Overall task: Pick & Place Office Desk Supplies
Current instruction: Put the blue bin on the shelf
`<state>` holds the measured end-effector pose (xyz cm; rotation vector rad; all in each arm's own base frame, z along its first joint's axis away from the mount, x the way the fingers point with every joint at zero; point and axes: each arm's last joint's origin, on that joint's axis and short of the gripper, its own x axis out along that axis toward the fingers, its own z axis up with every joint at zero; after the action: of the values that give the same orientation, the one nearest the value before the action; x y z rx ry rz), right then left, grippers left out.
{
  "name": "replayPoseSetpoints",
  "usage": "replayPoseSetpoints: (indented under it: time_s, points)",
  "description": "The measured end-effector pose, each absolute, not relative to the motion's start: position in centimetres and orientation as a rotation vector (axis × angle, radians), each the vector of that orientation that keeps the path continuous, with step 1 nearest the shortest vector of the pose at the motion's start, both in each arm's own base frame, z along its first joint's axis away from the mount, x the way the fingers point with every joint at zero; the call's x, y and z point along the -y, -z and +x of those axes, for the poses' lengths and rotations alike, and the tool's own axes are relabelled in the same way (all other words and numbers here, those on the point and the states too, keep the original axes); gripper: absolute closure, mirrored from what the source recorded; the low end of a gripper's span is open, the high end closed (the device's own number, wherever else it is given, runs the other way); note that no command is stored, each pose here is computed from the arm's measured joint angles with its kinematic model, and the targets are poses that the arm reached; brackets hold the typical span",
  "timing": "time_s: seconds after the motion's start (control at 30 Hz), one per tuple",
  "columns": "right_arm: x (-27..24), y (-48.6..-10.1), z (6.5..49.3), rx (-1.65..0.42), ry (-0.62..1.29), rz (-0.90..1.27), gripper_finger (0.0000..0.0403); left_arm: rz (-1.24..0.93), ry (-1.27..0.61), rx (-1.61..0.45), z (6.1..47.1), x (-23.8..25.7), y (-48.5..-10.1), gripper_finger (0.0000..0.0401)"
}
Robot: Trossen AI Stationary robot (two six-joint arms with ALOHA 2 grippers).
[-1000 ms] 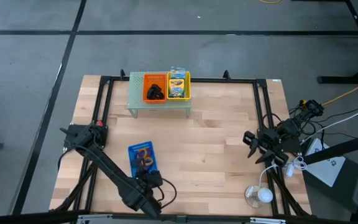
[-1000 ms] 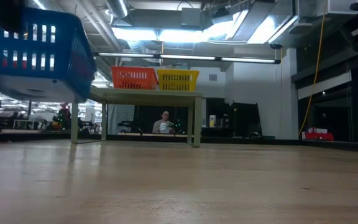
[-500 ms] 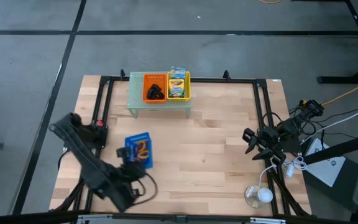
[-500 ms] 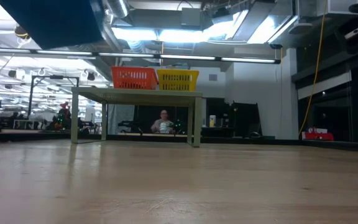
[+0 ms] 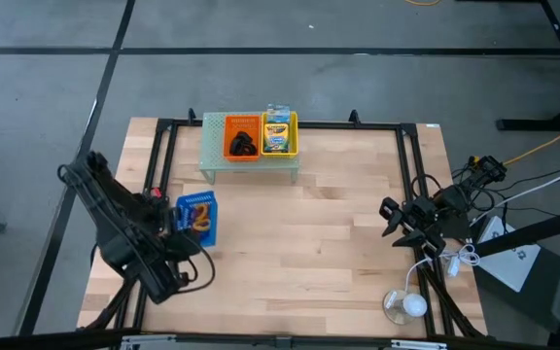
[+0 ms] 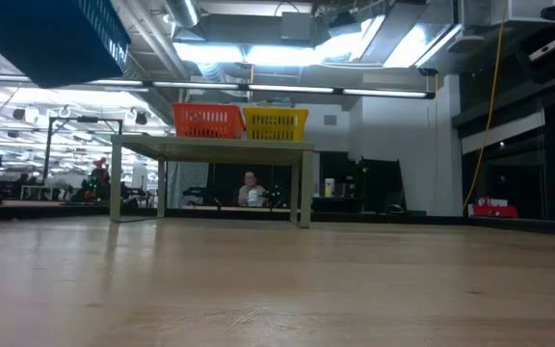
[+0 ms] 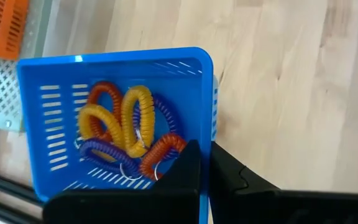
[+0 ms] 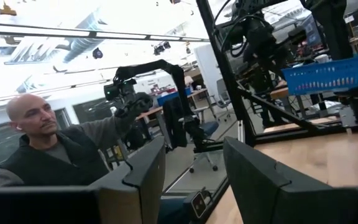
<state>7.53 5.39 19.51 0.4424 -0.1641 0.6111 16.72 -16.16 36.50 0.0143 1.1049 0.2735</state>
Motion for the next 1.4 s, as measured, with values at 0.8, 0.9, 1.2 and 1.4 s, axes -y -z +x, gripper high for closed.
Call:
replayPoseSetpoints:
  time_s: [0.8, 0.9, 1.2, 1.4]
  points:
    - [-5.4, -19.5, 7.5, 0.163, -0.611, 0.443, 0.0240, 0.181, -0.357, -1.128, 18.5, 12.9, -35.1, 0.0398]
    - [-5.4, -19.5, 7.5, 0.163, -0.611, 0.442, 0.0240, 0.156, -0.336, -1.140, 18.2, 12.8, -35.3, 0.0398]
    - [-5.4, -19.5, 7.5, 0.163, -0.610, 0.438, 0.0241, 0.105, -0.344, -1.083, 17.0, 10.0, -37.2, 0.0398]
    - [-5.4, -19.5, 7.5, 0.163, -0.614, 0.437, 0.0241, 0.128, -0.402, -1.153, 17.0, 7.7, -35.7, 0.0398]
